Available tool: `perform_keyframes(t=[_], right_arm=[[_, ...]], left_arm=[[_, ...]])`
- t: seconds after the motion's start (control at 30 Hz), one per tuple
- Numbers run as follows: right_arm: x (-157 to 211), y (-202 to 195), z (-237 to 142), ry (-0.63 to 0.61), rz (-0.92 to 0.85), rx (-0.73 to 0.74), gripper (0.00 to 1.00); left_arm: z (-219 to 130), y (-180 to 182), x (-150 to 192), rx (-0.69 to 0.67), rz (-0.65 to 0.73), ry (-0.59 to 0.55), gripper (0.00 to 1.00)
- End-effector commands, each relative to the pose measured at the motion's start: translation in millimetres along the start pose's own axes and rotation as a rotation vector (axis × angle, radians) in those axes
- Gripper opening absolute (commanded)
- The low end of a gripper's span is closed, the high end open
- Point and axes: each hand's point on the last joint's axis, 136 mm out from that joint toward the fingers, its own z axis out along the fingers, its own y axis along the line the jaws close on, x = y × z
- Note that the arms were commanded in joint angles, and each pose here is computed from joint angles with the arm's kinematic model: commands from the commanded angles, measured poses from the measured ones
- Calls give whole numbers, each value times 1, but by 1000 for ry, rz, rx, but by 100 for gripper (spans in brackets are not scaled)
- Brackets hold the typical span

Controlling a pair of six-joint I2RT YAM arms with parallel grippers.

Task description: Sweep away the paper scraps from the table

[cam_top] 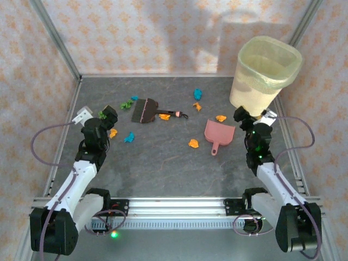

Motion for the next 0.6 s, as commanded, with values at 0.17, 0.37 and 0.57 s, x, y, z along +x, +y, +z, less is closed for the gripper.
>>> perform_keyframes(t=[0.17, 0.37, 0.57], right_arm=[[23, 44, 13, 161, 119, -243, 99], [66, 65, 29, 409, 48, -236, 100], [127, 82, 29, 662, -172, -151, 95]], left_arm=[[3, 9, 16, -84, -148, 100, 100], [14, -5, 34, -57, -172, 206, 100], [22, -31, 48, 16, -142, 310, 100]])
